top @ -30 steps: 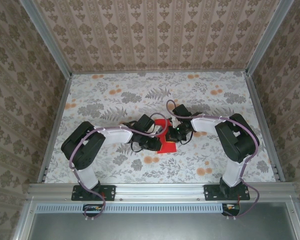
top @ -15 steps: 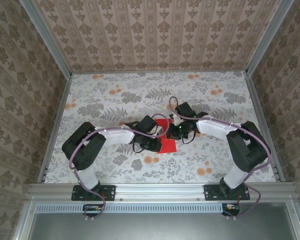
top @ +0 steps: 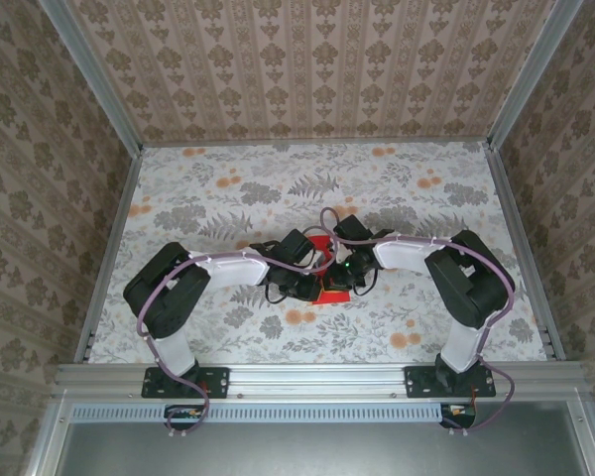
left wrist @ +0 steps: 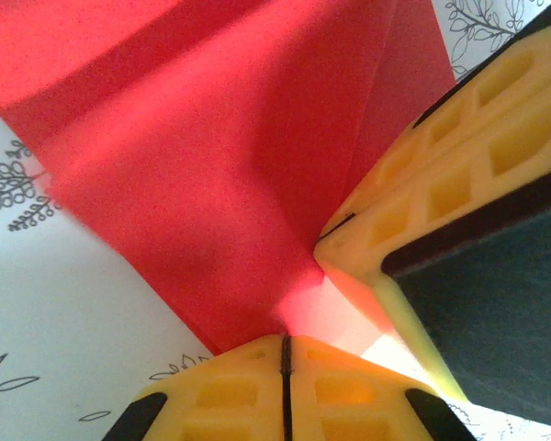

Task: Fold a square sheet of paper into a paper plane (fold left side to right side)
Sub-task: Fold the triangle a second time at the center of the table.

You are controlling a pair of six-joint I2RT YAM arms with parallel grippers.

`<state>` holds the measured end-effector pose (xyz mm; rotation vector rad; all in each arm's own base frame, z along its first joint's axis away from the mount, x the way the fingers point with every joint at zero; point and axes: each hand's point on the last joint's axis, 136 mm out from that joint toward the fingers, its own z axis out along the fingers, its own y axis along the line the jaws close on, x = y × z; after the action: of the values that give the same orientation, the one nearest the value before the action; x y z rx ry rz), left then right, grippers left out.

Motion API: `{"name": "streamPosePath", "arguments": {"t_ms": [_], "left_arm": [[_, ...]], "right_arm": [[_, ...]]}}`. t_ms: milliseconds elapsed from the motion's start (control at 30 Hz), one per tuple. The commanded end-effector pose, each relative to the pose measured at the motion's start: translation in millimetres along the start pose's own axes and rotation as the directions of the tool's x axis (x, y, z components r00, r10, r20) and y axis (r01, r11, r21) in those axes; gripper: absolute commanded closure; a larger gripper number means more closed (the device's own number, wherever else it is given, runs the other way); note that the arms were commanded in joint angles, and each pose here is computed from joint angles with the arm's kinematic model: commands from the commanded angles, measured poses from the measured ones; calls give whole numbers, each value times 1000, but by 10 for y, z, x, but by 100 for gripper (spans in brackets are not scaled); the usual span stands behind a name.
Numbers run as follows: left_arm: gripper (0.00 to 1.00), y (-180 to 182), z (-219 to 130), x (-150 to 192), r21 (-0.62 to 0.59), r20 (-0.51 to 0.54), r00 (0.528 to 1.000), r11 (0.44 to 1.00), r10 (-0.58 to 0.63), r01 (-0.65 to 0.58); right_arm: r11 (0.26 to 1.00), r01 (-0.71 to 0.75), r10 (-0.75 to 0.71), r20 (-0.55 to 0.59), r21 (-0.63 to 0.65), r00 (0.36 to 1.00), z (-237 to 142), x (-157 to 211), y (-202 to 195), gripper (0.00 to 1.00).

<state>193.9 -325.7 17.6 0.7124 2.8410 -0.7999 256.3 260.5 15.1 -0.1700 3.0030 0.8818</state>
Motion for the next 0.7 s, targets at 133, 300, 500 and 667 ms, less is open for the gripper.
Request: {"name": "streamPosePath", "arguments": {"t_ms": [133,300,500,667], "left_arm": [[92,257,103,331,-115,-113,993,993,-30,17],[92,250,102,336,-117,-115,993,993,-25,11],[92,255,98,325,-121,-112,993,993,-23,10],[92,258,95,334,-124,-114,993,992,-23,8]], "right_arm": [[1000,28,-29,27,7,999,-59,-99,63,100],[999,45,-45,70,3,997,-277,-158,128,100],[997,43,-39,63,-57,997,-233,-194,246,100],[999,28,-26,33,-43,999,-88,-197,179,100]]}}
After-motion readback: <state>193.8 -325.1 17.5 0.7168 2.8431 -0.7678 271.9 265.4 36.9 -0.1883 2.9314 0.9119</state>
